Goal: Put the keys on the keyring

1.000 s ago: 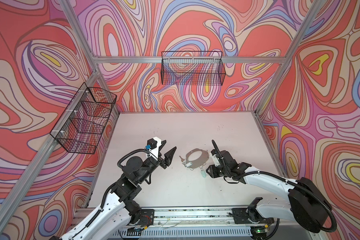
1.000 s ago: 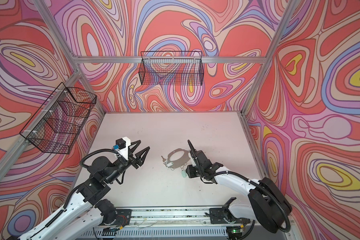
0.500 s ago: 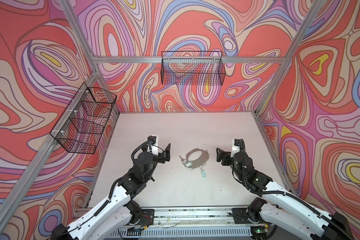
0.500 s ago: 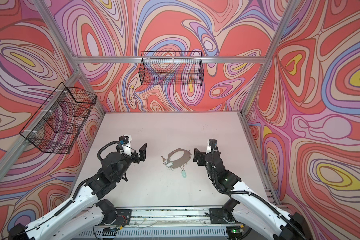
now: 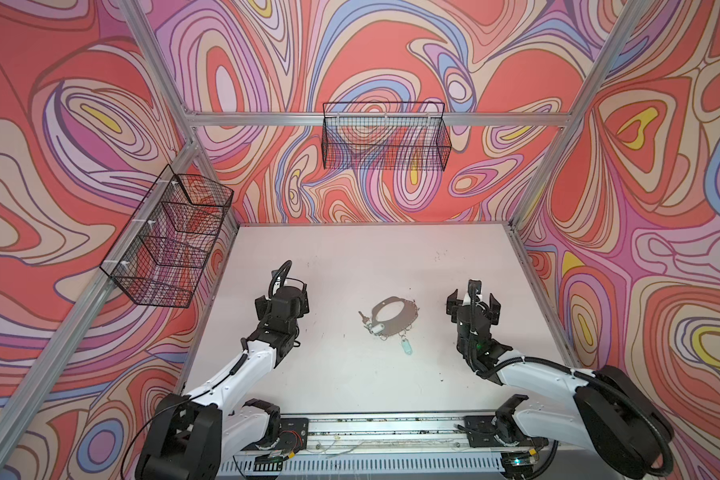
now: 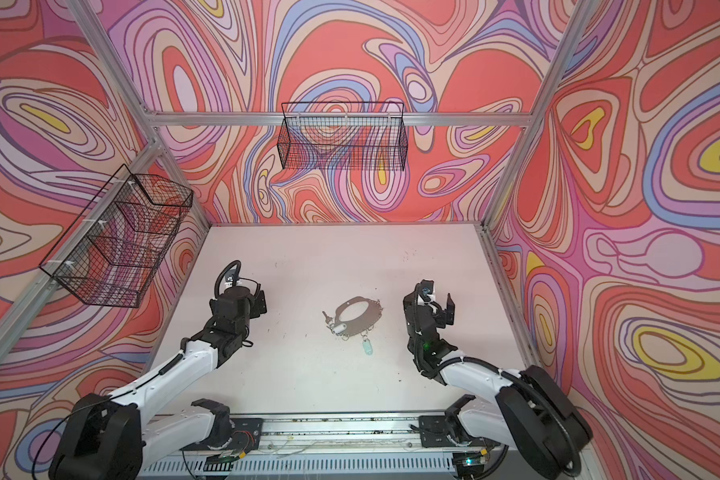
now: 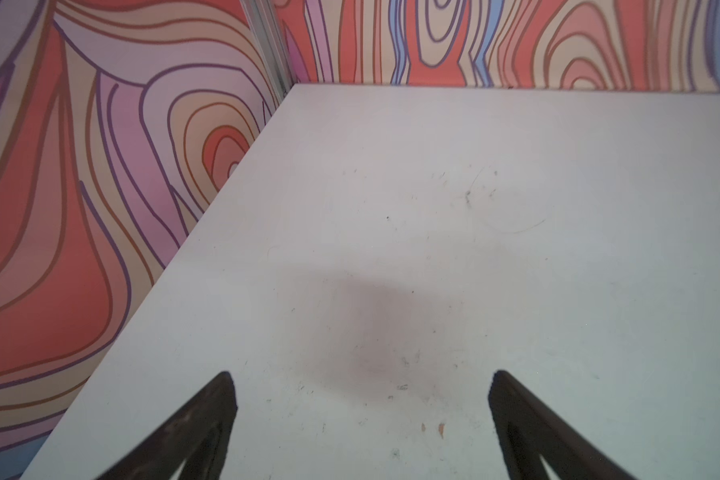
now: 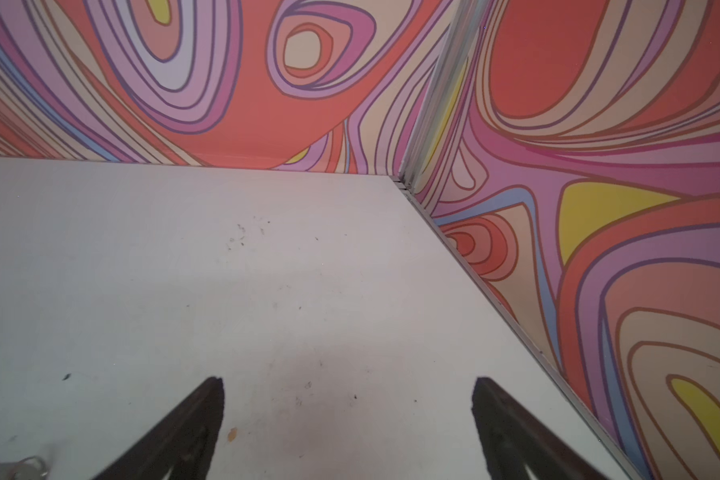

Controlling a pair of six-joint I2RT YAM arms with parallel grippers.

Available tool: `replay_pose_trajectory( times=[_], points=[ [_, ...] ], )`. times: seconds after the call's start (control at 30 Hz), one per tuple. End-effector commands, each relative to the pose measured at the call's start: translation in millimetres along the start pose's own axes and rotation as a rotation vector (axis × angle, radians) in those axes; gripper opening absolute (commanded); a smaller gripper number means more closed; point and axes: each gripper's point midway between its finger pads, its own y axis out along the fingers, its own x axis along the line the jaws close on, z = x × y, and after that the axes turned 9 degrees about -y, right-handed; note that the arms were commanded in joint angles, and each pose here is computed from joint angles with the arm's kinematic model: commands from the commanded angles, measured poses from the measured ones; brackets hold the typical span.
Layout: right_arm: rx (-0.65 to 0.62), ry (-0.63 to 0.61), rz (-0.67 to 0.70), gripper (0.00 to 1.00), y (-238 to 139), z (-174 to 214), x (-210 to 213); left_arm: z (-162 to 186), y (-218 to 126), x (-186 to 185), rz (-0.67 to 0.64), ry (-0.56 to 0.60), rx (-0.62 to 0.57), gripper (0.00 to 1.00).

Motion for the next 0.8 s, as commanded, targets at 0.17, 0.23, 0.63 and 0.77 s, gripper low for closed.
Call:
replay_pose_trajectory(
  times=[0.17,0.23,0.63,0.77],
  points=[
    [-0.006,0.033,0.083,0.98,44.3,7.0,-13.5,7.0,40.9,-7.1,-0.009,0.083,-0.045,0.98],
    [-0.051,0.051,0.058,0.98,49.5,1.5,-13.4,4.0,44.6,-15.8,0.056,0.068,-0.071,0.97],
    [-0.184,0.213,-0.136,0.98,64.2,13.7,-14.7,4.7,58.1,2.3,0.121,-0.017,-0.008,0.99],
    [-0.136,0.186,-0.141,0.98,80.3,14.8,-6.7,0.8,59.3,13.0,0.057,-0.034,-0.025,0.98]
  ],
)
